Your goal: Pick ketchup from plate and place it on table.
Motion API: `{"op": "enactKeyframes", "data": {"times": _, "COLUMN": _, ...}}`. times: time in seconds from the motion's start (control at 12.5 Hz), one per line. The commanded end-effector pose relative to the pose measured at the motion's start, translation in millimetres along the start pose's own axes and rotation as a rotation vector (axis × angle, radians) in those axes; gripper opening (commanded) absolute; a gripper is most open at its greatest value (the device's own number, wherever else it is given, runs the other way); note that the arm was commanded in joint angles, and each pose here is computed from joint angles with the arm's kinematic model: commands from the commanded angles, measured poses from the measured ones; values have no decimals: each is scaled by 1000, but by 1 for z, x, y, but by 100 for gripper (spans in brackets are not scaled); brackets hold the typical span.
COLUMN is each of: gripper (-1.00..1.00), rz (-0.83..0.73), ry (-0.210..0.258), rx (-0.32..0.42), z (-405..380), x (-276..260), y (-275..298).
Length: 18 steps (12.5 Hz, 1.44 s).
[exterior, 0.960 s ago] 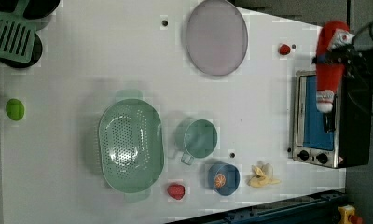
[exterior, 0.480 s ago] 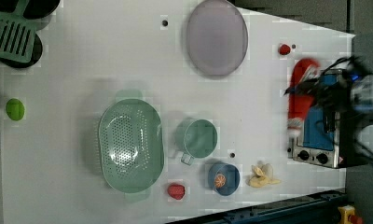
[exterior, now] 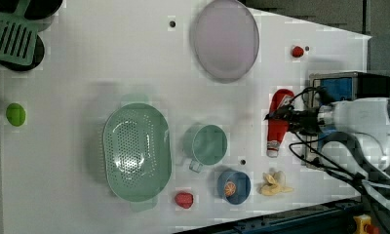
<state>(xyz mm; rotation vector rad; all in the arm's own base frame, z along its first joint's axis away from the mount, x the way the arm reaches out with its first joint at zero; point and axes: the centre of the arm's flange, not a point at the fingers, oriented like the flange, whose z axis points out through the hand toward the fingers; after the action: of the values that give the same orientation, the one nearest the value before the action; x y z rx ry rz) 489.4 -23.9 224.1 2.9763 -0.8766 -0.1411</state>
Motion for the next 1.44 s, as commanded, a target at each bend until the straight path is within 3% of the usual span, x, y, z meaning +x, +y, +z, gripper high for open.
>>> {"op": "enactKeyframes", "data": {"times": 0.08, "gripper": 48, "rz": 65, "ry": 48, "rx": 44, "z": 0, "x": 3, "y": 3}}
{"op": "enactKeyframes", "data": {"times": 0.24, "gripper": 93, "rz": 65, "ry": 58, "rx": 51, "z": 4, "x": 1, "y": 4}}
{"op": "enactKeyframes", "data": {"times": 0.32, "gripper": 100, "rz": 65, "ry": 67, "rx": 56, "z": -1, "x": 3, "y": 3}}
{"op": "enactKeyframes", "data": {"times": 0.64, "gripper": 100, "rz": 72, "ry": 171, "rx": 113, "z": -76, "x": 19, "y": -4}}
{"op": "enactKeyframes", "data": {"times": 0.72, "gripper": 100, "rz": 74, "ry": 177, "rx": 114, "z": -101, "x": 22, "y": -5}}
{"op": "enactKeyframes", "data": {"times": 0.88, "gripper": 100, "rz": 91, "ry": 146, "rx": 92, "z": -151, "x": 24, "y": -5}}
{"op": "enactKeyframes", "data": {"times": 1.04, "gripper": 100, "rz": 179, "ry": 149, "rx": 112, "z": -212, "x": 30, "y": -8}}
{"op": "enactKeyframes", "data": {"times": 1.28, "gripper": 100, "rz": 190, "ry": 150, "rx": 112, "z": -298, "x": 33, "y": -10}}
{"op": "enactKeyframes", "data": {"times": 1.44, "gripper": 100, "rz": 192, "ry": 108, "rx": 83, "z": -337, "x": 29, "y": -6}}
